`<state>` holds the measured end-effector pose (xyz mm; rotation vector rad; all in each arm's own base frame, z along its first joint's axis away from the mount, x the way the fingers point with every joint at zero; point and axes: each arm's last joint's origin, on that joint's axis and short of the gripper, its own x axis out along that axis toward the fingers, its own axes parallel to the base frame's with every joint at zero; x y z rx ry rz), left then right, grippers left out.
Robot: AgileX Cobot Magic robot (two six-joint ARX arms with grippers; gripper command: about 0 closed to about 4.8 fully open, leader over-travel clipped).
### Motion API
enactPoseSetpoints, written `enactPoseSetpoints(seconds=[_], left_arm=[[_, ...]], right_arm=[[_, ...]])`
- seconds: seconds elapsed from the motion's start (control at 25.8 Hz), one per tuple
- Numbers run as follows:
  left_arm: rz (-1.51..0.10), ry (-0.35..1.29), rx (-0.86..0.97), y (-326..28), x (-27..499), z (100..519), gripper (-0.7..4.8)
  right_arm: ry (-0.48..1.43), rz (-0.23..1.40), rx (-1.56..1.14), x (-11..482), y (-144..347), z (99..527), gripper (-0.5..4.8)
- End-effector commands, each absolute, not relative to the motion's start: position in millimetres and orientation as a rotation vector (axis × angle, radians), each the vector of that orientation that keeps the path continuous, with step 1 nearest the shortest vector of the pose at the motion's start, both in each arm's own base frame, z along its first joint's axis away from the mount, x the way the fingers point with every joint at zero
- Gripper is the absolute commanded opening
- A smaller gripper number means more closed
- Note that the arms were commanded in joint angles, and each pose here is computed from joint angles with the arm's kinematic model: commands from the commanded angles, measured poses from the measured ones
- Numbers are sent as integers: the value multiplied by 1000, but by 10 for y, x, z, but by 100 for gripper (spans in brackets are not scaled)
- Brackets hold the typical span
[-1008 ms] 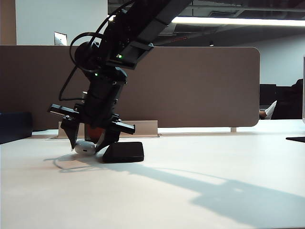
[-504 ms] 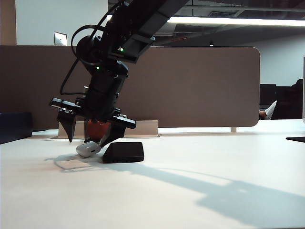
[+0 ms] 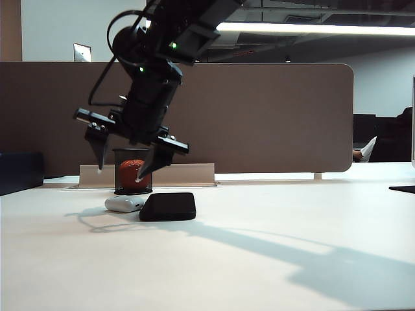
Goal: Find the wireless headphone case on the desktop and place it on the left side of the phone.
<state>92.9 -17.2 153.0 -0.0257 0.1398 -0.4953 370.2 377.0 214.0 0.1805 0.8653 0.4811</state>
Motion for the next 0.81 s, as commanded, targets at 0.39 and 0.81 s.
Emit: enactPoseSetpoints(seconds=[0.39, 0.81], left_arm=[[-497, 134, -28, -171, 928, 1544, -5], [-494, 134, -27, -170, 929, 1542, -5]], right_arm=[[729, 467, 74, 3744, 3356, 2827, 251], [582, 355, -23, 3708, 2226, 3881, 33]])
